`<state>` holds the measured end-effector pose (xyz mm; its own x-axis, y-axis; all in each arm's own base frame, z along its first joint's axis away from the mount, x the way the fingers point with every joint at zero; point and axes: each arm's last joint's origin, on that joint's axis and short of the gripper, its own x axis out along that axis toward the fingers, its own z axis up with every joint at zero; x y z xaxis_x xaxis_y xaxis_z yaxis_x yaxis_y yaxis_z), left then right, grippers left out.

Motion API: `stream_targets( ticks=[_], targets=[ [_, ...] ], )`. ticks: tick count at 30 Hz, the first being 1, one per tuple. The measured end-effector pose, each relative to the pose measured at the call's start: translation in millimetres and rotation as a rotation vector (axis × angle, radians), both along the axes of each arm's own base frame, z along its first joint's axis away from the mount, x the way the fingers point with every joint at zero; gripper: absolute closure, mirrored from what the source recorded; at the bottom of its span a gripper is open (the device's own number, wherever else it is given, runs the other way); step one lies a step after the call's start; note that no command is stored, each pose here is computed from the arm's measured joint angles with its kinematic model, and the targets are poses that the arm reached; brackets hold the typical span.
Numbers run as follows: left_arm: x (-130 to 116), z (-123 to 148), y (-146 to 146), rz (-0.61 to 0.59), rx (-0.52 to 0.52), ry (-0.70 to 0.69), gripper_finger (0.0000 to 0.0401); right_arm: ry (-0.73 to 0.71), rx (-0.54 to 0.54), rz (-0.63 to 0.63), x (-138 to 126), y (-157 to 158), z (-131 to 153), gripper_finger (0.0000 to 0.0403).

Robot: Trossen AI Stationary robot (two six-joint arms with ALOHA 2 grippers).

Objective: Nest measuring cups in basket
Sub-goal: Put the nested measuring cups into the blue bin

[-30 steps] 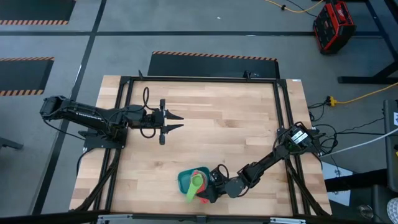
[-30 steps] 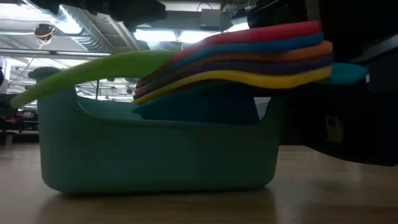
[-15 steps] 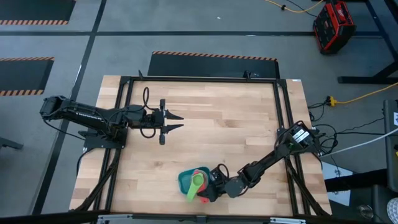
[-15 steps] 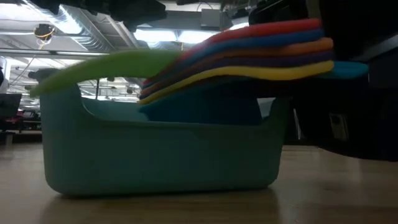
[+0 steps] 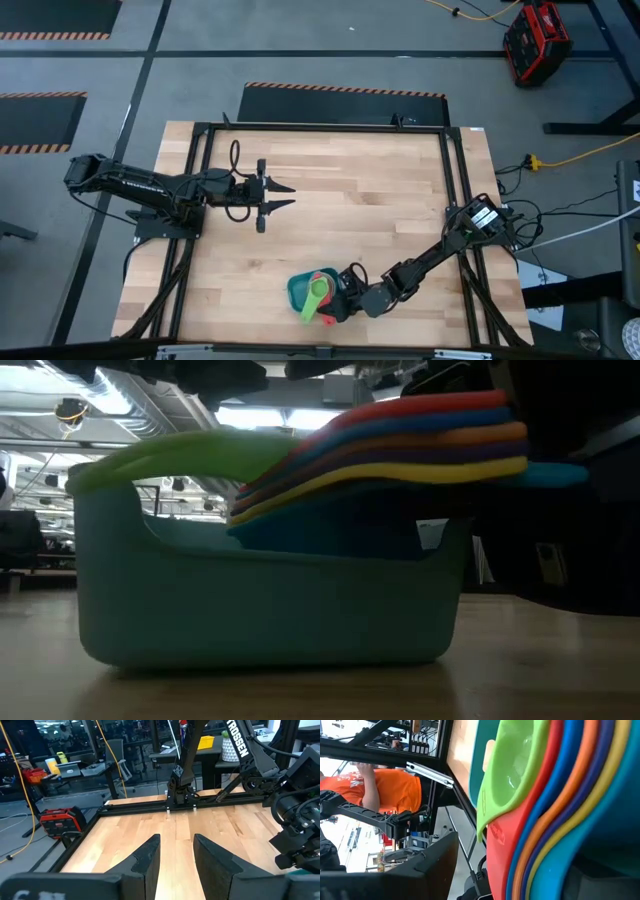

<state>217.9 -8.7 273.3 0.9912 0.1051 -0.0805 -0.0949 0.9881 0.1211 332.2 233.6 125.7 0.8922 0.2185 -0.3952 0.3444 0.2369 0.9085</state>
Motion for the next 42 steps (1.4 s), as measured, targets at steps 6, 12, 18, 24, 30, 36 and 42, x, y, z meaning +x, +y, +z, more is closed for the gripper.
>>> stream_targets(
  ticks=[6, 12, 18, 24, 30, 36, 42],
  targets=[
    [0.0, 0.0, 0.0, 0.0, 0.0, 0.0, 0.0289, 0.01, -0.001, 0.003, 0.0, -0.5, -0.8, 0.0161],
    [0.0, 0.1, 0.0, 0.0, 0.0, -0.001, 0.0289, 0.016, 0.006, 0.017, -0.2, -0.1, -1.0, 0.0161],
    [0.0, 0.1, 0.0, 0.0, 0.0, -0.001, 0.0289, 0.031, 0.013, 0.038, -0.8, 0.3, -1.4, 0.0161],
    [0.0, 0.1, 0.0, 0.0, 0.0, -0.001, 0.0289, 0.037, 0.012, 0.038, 0.0, -1.2, -1.9, 0.0161],
    [0.0, 0.1, 0.1, 0.0, 0.0, -0.001, 0.0289, 0.042, 0.023, 0.049, 2.4, -4.0, -1.8, 0.0161],
    [0.0, 0.6, 0.2, 0.004, 0.011, -0.005, 0.0289, 0.043, 0.022, 0.049, 2.3, -4.0, -1.9, 0.0161],
    [-0.1, 0.6, 1.0, 0.027, 0.001, -0.006, 0.0289, 0.049, 0.023, 0.047, 2.1, -4.2, -2.4, 0.0161]
  ],
)
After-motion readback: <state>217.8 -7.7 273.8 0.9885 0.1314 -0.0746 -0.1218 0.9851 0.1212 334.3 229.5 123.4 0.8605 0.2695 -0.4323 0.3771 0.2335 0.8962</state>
